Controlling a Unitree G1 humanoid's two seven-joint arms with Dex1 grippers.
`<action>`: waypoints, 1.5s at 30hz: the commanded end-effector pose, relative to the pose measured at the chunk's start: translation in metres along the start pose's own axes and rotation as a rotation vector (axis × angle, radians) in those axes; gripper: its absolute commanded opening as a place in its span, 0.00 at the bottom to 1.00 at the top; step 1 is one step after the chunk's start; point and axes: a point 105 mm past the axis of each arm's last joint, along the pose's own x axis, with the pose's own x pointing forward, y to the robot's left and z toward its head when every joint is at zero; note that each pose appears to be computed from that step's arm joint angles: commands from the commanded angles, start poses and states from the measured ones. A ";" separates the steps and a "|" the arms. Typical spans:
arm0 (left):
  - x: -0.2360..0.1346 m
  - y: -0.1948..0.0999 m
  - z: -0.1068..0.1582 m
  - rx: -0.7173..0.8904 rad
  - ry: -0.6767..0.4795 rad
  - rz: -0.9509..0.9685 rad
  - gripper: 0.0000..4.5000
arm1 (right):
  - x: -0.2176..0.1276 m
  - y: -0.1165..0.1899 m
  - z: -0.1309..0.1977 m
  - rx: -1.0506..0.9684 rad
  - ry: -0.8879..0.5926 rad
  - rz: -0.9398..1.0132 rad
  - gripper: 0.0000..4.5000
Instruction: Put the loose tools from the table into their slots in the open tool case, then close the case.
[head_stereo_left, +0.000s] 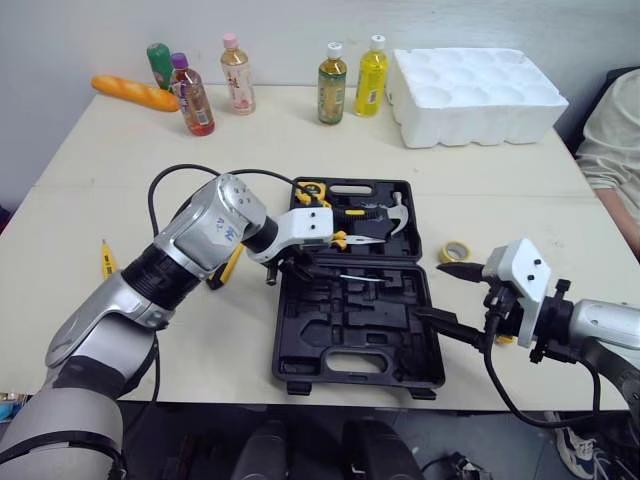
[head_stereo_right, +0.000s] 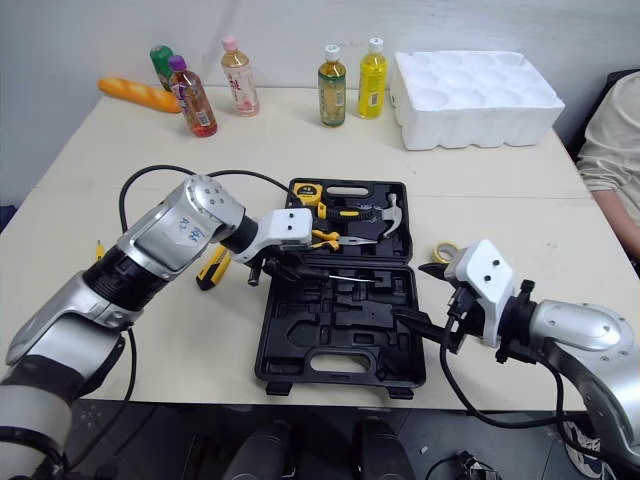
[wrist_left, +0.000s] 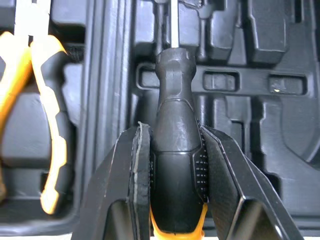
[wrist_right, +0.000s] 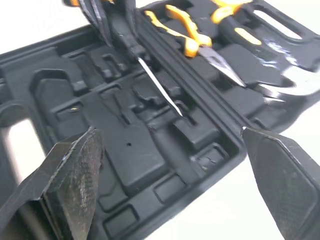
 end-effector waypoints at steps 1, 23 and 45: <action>-0.002 0.000 0.010 0.049 -0.009 -0.013 0.23 | -0.003 0.007 0.008 -0.024 -0.030 -0.002 1.00; -0.014 -0.004 0.032 0.136 -0.522 -0.046 0.55 | 0.002 0.008 0.010 -0.010 -0.049 0.022 1.00; 0.037 -0.001 -0.032 -0.022 -0.520 0.065 0.01 | 0.006 0.012 0.018 0.026 -0.083 0.066 1.00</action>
